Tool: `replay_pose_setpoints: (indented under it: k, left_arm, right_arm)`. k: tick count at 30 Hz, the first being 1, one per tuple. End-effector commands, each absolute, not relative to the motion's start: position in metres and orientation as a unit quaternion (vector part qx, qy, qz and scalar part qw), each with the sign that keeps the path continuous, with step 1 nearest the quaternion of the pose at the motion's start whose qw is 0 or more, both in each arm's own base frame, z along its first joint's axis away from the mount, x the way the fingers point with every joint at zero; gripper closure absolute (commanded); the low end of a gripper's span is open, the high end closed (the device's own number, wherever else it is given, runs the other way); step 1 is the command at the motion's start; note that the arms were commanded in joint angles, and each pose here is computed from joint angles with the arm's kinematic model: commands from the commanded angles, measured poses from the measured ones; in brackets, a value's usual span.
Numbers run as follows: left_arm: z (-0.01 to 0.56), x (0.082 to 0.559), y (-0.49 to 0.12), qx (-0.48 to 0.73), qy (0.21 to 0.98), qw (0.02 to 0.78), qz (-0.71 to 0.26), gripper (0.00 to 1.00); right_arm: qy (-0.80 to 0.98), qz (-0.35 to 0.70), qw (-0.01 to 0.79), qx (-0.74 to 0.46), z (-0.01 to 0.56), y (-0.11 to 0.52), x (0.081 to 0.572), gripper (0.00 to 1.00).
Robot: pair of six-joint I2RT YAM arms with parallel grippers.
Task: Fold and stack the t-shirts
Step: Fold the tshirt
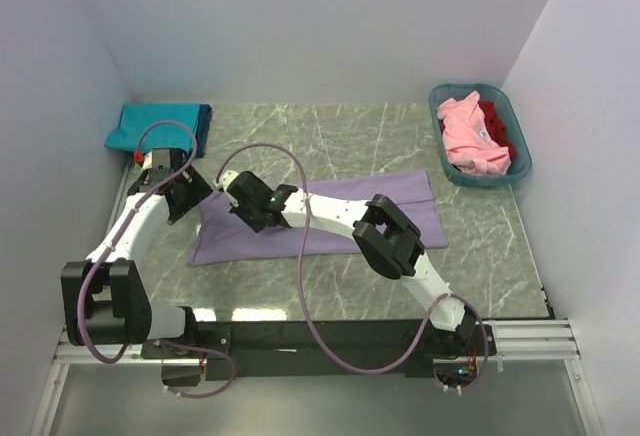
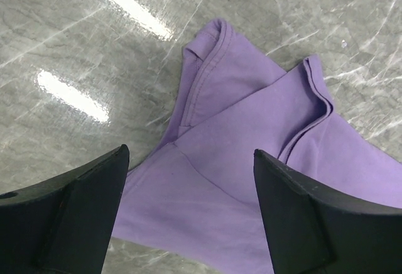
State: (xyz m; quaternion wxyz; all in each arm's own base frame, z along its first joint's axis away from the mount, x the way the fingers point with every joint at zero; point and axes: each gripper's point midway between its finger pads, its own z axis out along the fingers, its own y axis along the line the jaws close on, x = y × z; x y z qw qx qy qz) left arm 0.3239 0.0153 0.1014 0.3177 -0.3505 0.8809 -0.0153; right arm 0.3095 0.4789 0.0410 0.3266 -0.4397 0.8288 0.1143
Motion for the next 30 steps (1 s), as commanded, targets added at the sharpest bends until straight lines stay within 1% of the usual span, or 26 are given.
replay_pose_setpoints:
  k: [1,6,12,13,16,23,26,30]
  left_arm:
    - [0.107,0.330,0.014,-0.343,0.878,0.333,-0.027,0.14]
    - [0.107,0.330,0.012,-0.342,0.879,0.332,-0.030,0.15]
    - [0.106,0.331,0.011,-0.340,0.880,0.330,-0.033,0.15]
    - [0.105,0.331,0.011,-0.341,0.880,0.329,-0.033,0.15]
    - [0.102,0.331,0.009,-0.337,0.884,0.323,-0.038,0.14]
    - [0.094,0.332,0.002,-0.332,0.890,0.308,-0.049,0.14]
    - [0.089,0.332,-0.001,-0.330,0.894,0.299,-0.055,0.14]
    - [0.084,0.334,-0.005,-0.327,0.897,0.291,-0.064,0.14]
  right_arm:
    - [0.815,0.128,0.356,-0.438,0.061,0.495,0.316,1.00]
    - [0.808,0.132,0.377,-0.433,0.081,0.496,0.323,1.00]
    - [0.808,0.111,0.429,-0.389,0.114,0.476,0.363,1.00]
    - [0.810,0.103,0.435,-0.379,0.116,0.467,0.376,1.00]
    - [0.820,0.086,0.444,-0.352,0.115,0.447,0.401,1.00]
    - [0.832,0.071,0.461,-0.301,0.115,0.409,0.440,1.00]
    - [0.835,0.072,0.459,-0.295,0.111,0.405,0.449,1.00]
    - [0.842,0.074,0.443,-0.299,0.096,0.406,0.450,0.99]
